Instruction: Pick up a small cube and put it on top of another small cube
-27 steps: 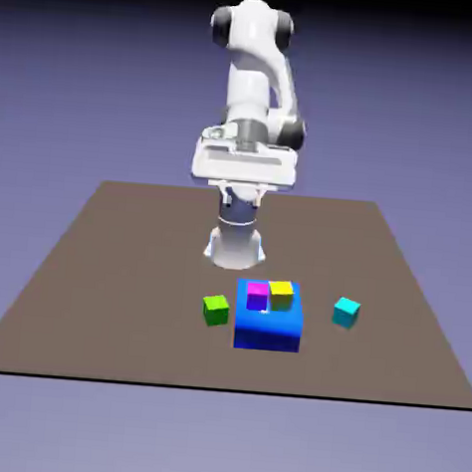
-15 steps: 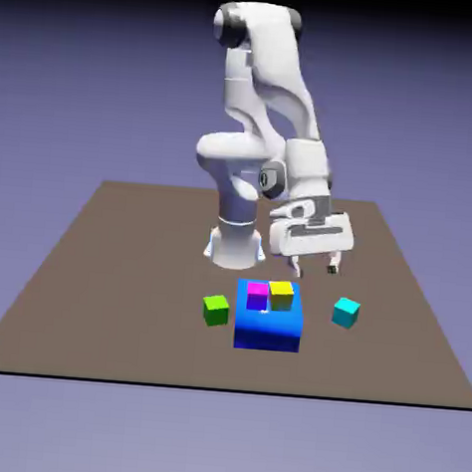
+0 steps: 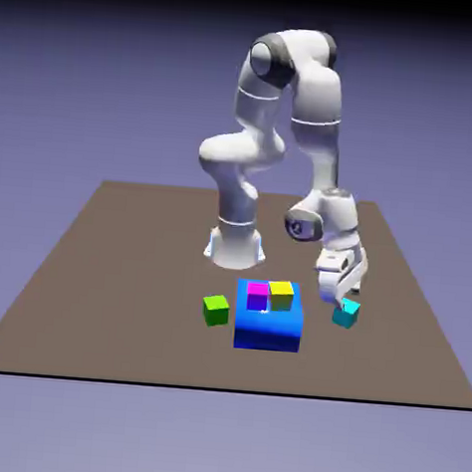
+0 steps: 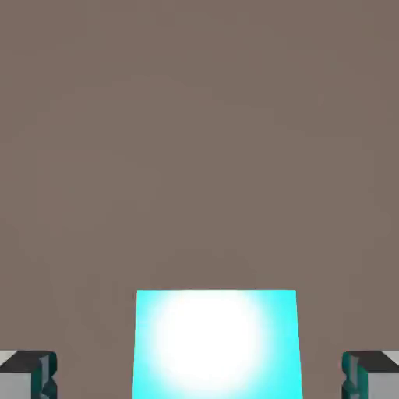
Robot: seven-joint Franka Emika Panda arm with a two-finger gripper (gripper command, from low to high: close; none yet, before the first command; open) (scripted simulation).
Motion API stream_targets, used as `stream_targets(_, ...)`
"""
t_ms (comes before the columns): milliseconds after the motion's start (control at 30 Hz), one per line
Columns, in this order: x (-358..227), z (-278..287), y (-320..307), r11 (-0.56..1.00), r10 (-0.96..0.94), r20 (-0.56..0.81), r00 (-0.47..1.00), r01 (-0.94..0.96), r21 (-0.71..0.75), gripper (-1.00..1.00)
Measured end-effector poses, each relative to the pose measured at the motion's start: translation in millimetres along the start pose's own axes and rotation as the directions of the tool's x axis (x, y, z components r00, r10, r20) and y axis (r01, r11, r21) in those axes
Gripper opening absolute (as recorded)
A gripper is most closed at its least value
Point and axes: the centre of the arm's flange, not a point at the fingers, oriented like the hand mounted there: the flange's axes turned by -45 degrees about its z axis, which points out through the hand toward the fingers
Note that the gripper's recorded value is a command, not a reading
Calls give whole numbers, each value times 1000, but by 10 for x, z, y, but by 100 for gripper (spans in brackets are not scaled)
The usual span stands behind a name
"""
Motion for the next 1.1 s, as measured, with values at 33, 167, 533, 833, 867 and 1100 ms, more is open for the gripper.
stream_targets(33,-22,88,11,1000,-4,2,1000,4,-10,0)
stream_targets(167,-3,12,0,1000,0,0,1000,0,-1,-100)
stream_targets(533,40,-760,332,997,11,19,1000,-9,-78,-100)
stream_targets(833,-160,-1676,1334,982,87,60,994,-76,-172,-100)
stream_targets(867,-207,-1780,1411,983,96,57,994,-86,-164,-100)
stream_targets(1100,-533,-2325,1715,991,125,-1,992,-125,-49,-100)
